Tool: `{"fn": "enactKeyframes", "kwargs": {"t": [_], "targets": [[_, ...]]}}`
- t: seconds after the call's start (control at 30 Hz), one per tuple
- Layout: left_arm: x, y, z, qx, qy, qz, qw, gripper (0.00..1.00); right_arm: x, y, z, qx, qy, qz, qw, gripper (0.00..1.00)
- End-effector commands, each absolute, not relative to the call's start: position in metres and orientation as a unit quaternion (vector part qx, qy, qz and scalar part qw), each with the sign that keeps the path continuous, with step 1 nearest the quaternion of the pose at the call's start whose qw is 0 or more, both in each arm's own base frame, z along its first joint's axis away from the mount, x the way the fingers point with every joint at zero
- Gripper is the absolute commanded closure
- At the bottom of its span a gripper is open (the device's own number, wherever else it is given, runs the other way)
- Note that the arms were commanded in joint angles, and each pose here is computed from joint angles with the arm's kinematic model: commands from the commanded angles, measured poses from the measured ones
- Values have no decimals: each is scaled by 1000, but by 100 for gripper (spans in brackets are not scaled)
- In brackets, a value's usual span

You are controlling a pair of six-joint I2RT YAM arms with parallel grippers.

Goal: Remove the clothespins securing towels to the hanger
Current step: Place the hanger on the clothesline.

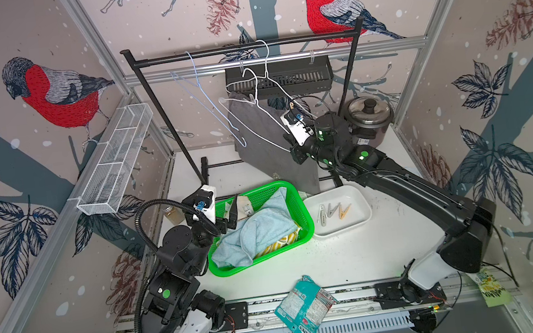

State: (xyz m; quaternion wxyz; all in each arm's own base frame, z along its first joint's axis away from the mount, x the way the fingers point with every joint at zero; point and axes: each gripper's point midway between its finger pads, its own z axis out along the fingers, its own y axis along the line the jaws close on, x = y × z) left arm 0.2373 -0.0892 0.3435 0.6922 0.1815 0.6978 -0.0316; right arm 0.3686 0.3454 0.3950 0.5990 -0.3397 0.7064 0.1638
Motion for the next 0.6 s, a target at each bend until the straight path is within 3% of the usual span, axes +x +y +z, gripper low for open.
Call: {"fn": "enactKeyframes", "kwargs": {"t": [0.0, 0.57], "targets": [[239, -90, 344, 186, 695, -25, 694, 1, 379, 355, 415, -341, 684, 170, 623, 99], [242, -89, 340, 194, 696, -8, 691, 2, 437, 392, 451, -314, 665, 192, 649, 99]]}}
